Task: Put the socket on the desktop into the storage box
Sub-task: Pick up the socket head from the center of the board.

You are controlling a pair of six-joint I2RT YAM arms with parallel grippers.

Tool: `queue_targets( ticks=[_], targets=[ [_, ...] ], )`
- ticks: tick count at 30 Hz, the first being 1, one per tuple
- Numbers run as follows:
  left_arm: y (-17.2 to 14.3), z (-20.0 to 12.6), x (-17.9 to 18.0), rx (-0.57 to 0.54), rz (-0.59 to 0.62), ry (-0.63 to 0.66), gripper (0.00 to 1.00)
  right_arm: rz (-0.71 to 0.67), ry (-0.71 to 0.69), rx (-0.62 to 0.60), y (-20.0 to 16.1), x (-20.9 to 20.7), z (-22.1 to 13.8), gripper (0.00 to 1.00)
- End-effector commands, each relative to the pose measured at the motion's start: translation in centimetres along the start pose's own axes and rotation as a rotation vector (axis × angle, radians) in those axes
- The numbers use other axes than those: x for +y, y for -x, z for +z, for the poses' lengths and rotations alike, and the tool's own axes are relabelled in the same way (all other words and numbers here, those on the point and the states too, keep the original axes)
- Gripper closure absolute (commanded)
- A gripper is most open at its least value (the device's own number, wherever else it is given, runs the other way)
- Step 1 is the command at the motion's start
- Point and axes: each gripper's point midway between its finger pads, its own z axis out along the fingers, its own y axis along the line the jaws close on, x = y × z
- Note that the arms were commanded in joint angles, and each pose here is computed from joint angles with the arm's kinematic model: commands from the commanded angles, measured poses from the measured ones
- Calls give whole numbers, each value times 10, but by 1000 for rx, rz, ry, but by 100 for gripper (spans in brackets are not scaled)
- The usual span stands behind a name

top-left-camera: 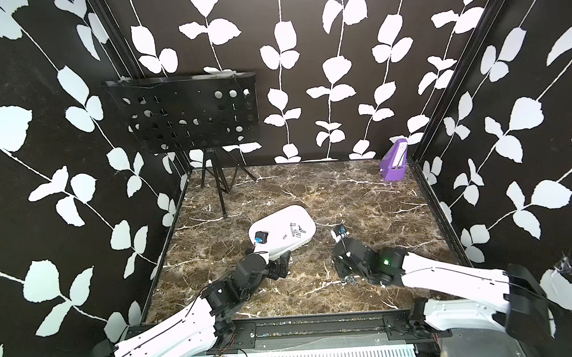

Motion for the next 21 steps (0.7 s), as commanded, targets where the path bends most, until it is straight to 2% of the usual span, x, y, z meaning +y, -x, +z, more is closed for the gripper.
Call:
queue_targets(
  ticks=[1, 10, 21],
  targets=[
    [5, 4, -20, 5, 13, -88, 4, 47, -69, 5, -27, -28, -5, 65],
    [-7, 20, -33, 102, 33, -119, 5, 53, -77, 57, -71, -52, -2, 70],
    [-15, 27, -38, 147, 40, -129, 5, 24, -30, 116, -82, -37, 18, 73]
  ],
)
